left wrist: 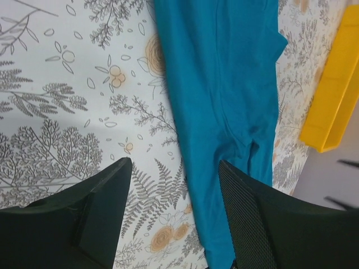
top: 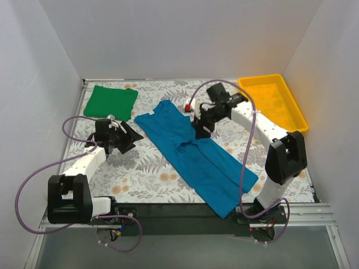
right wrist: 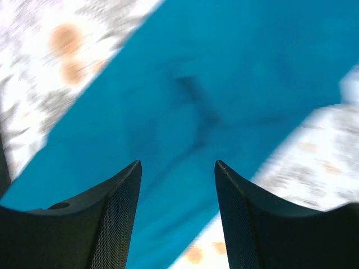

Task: Fold and stack the t-shirts
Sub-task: Fold the tshirt

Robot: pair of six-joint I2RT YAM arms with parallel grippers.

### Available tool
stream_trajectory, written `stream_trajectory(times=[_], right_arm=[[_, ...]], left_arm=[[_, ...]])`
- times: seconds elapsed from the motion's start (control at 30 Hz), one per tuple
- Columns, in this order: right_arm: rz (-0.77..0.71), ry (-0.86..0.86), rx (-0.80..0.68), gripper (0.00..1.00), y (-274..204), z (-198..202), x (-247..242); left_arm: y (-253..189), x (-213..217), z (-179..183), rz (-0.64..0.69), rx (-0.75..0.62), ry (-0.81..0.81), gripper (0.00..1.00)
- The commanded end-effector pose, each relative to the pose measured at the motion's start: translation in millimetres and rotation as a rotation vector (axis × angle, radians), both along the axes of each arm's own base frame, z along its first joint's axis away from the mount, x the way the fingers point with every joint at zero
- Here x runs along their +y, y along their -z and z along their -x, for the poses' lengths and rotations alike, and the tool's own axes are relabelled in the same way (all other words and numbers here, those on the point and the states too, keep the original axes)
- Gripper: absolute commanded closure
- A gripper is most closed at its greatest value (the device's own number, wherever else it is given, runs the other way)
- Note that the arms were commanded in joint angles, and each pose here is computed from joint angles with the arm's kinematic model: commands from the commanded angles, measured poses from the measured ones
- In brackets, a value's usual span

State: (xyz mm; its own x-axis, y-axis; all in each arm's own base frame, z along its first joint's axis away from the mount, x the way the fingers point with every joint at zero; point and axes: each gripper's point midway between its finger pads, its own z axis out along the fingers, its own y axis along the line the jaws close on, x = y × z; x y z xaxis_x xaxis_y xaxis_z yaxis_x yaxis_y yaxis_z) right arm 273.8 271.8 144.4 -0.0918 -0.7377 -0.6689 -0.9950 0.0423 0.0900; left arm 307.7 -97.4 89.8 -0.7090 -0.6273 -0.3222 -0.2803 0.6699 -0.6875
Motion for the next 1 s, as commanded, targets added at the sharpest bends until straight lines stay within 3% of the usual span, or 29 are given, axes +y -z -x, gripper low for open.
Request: stream_trajectory(times=[0.0,0.07,0.13,0.17,0.27,0.57,0.8,0.97], right_arm=[[-0.134,0.205,0.161,0.38,1,-72,-2],[-0.223,0.328,0.222,0.37,-13,-116,7],[-0.226,0.435,0.324,0.37,13,-147,10],[-0.25,0.458,0.278,0.36,2,-170,15],[-0.243,0.557,0.315,0.36,33,-202,24],[-0.195,0.593,0.474,0.37,103,-192,30],[-0.141,0.59,0.566,0.44,135,-164,38],[-0.118,0.656,0.518,0.71,140,-181,31]], left_arm=[[-13,0,-31,-0.006,-0.064,-0.02,0.39],[-2,0,-49,-0.02,-0.034,-0.035,0.42],[17,-1,-57,-0.035,0.022,-0.043,0.44],[14,0,-68,-0.043,0.014,-0.052,0.46],[23,-3,-79,-0.05,0.037,-0.049,0.48],[12,-1,-69,-0.069,0.004,-0.048,0.48],[5,-3,-44,-0.046,-0.01,-0.042,0.48],[0,-1,-29,-0.059,-0.023,-0.044,0.49]])
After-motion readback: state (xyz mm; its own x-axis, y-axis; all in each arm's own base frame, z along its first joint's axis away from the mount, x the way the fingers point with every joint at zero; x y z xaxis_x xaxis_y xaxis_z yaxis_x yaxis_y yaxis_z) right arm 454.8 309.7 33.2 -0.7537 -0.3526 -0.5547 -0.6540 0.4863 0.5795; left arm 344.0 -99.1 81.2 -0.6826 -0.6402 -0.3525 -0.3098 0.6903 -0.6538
